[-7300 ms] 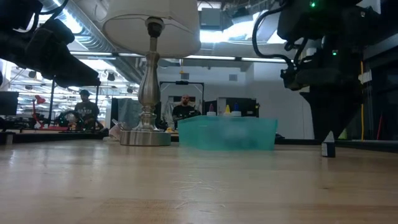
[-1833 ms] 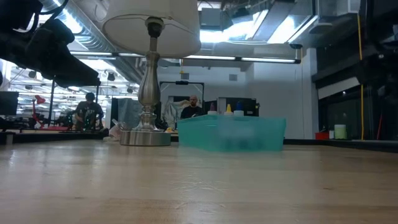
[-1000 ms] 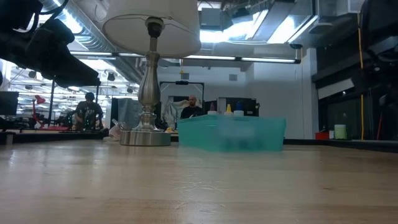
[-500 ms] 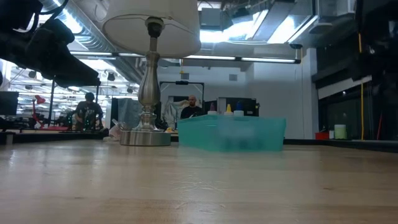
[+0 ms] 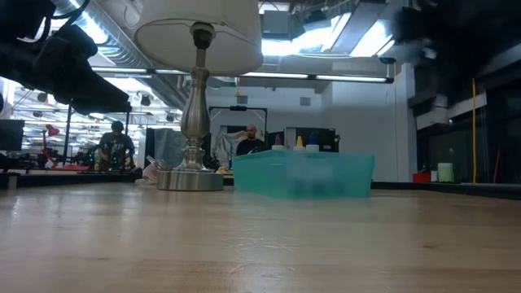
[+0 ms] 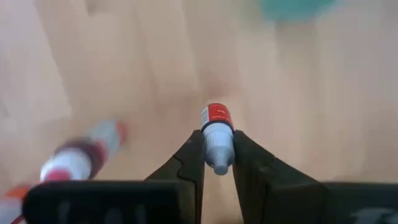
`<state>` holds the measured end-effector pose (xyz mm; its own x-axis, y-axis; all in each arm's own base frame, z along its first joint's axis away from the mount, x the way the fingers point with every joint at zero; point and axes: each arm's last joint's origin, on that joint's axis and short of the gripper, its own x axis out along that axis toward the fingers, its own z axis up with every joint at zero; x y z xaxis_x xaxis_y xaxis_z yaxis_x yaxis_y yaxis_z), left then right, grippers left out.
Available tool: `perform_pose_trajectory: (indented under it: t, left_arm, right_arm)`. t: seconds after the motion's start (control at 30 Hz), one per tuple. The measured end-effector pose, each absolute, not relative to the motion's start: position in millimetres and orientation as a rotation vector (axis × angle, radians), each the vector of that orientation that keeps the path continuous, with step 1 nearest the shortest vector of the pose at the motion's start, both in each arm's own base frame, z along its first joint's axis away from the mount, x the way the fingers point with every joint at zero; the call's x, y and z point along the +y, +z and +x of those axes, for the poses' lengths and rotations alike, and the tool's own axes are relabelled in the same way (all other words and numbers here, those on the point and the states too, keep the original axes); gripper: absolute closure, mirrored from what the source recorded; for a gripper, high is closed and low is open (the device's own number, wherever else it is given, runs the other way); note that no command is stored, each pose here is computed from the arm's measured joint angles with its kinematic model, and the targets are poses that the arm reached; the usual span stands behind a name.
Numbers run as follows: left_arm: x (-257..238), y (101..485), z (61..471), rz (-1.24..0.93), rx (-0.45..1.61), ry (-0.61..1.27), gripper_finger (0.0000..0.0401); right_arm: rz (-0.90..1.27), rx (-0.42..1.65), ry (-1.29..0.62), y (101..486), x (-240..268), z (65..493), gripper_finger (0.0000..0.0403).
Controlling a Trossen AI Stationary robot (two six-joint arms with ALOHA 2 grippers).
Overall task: Pick & Place food coloring
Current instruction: Put the small orange food coloring bottle into the green bin
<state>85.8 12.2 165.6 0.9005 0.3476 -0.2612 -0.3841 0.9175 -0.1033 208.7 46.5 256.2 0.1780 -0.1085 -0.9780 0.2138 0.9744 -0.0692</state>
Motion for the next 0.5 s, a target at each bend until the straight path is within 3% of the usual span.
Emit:
perform_pose_trajectory:
  t: [0.23,0.5]
  left_arm:
    - [12.3,165.5,85.8,-0.154,0.242,0.38,0.0133]
    - [12.3,165.7,85.8,-0.154,0.241,0.381,0.0135]
  right_arm:
    - [-0.054,1.298,-0.195,267.3,14.1,261.1,0.034]
    - [-0.134,1.299,-0.182,247.3,-24.6,296.2,0.034]
